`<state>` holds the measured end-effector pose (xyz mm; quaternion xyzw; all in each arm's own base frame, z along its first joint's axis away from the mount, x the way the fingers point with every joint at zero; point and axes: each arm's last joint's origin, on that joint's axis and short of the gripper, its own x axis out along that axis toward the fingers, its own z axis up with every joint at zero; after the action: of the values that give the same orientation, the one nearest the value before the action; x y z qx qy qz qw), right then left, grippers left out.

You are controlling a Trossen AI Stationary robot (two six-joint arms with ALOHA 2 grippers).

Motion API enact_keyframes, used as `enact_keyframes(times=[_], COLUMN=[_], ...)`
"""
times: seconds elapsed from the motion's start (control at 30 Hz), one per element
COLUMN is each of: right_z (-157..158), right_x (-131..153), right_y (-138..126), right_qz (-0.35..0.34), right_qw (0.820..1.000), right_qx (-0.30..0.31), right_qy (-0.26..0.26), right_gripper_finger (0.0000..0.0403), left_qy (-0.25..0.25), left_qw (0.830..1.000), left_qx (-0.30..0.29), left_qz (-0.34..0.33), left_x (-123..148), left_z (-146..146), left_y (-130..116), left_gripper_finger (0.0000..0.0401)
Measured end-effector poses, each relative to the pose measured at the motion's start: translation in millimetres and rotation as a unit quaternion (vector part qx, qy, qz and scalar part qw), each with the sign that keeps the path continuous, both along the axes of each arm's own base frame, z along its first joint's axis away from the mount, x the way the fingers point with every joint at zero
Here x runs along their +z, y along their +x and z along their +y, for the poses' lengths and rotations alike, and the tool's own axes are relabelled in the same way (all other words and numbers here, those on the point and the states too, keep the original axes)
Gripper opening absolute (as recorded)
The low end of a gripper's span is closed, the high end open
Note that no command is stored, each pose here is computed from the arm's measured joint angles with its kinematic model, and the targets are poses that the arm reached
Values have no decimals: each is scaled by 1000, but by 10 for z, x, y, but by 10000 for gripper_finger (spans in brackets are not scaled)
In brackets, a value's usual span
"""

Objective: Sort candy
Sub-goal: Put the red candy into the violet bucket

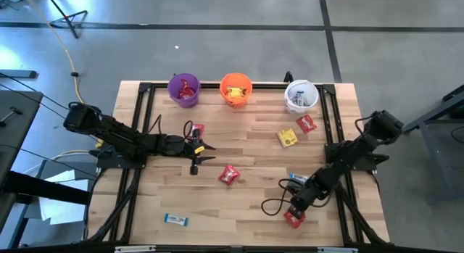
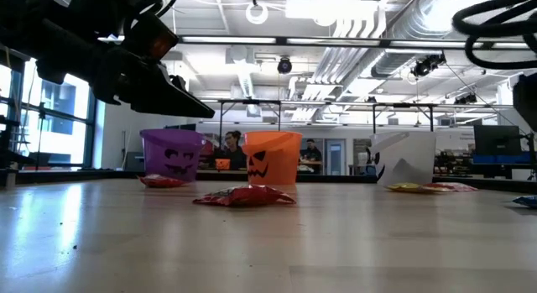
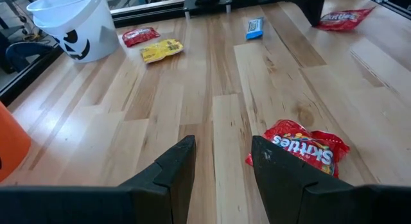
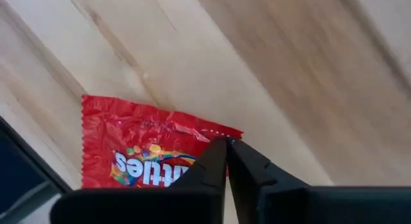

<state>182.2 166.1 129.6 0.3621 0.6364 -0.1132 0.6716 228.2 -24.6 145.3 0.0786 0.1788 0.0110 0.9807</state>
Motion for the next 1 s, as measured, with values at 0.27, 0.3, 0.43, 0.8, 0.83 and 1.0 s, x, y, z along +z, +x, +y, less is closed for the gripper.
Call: enact_keyframes(times=[0.27,0.3,0.43,0.8,0.83,1.0], right_z=[-64,-54,-18,7,15,12], right_x=[181,217,325,205,182,63], right_y=[140,158,205,227,246,322], right_qz=[2,1,-10,22,23,46], right_qw=[998,998,997,997,998,997], right_qx=[35,37,35,38,38,44], right_qy=[-49,-49,-61,-59,-52,-37], right_gripper_finger=[11,17,70,201,203,203], left_qy=[0,0,0,-3,-3,-3], left_qw=[1000,1000,1000,1000,1000,1000], left_qx=[0,0,0,1,1,1], left_qz=[0,0,1,4,4,4], left_x=[0,-1,-1,-8,-8,-8], left_z=[0,0,0,0,0,0], left_y=[0,0,0,-3,-3,-3], left_gripper_finger=[140,140,140,140,140,140])
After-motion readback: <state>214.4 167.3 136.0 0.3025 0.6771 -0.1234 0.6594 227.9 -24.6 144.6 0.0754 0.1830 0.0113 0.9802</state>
